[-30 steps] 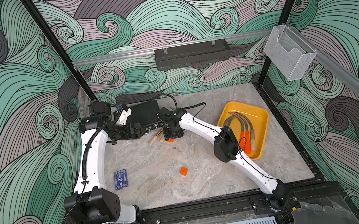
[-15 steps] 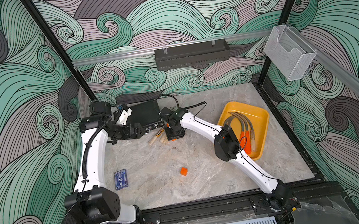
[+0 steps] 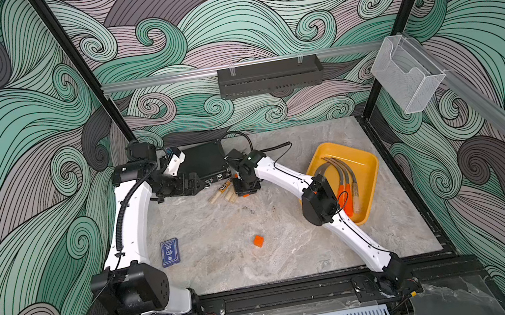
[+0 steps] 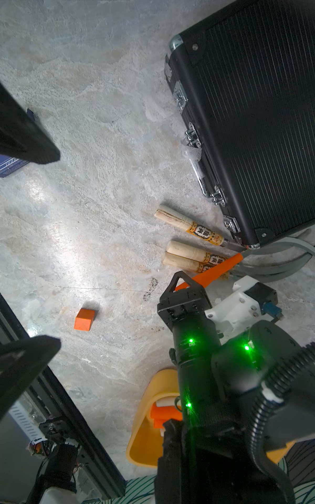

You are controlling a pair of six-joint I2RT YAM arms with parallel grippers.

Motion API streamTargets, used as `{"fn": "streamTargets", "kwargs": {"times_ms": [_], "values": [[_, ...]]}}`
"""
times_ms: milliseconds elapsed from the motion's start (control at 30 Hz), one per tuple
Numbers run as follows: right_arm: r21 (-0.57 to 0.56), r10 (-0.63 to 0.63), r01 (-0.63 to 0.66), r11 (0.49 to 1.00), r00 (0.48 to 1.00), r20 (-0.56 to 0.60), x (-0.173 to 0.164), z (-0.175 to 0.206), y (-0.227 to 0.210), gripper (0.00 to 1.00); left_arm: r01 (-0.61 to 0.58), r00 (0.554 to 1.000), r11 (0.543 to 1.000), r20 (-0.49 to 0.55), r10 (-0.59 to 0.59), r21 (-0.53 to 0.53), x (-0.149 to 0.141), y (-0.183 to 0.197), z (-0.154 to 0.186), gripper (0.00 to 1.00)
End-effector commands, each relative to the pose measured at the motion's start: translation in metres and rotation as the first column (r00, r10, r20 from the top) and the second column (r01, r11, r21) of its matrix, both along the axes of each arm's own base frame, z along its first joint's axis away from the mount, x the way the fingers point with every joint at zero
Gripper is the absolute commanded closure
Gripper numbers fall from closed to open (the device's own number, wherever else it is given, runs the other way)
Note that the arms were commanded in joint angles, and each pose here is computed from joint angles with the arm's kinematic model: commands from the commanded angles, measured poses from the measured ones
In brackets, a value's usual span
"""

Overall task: Put small sickles into storage boxes
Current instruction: Pick up the sickle at the center of the board.

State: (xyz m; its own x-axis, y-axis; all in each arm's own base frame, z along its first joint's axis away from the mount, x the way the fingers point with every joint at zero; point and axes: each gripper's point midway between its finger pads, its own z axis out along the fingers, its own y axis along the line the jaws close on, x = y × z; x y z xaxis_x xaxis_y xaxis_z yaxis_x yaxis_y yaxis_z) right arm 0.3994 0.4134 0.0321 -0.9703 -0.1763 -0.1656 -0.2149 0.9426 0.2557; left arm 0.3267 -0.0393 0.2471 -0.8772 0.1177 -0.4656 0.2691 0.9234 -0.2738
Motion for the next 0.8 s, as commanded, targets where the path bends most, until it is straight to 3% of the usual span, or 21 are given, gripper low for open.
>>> {"fn": "streamTargets", "kwargs": {"times_ms": [0, 300, 767], "values": [[0.02, 0.004, -0.004, 1.0, 1.0, 0.006, 0.001, 0.013, 0.0, 0.7, -0.014, 0.999, 1.0, 0.031, 0.014, 0.001, 0.004, 0.003, 0.009, 0.02], [0.047, -0.009, 0.009, 0.999, 1.0, -0.002, -0.001, 0.024, -0.002, 0.79, -0.017, 0.999, 1.0, 0.039, 0.017, 0.011, 0.004, 0.005, 0.011, 0.01], [0.19, -0.044, 0.051, 0.981, 0.998, -0.042, 0.003, 0.06, -0.004, 0.8, -0.023, 0.998, 0.999, 0.054, 0.022, 0.024, 0.005, 0.007, 0.014, 0.02]]}}
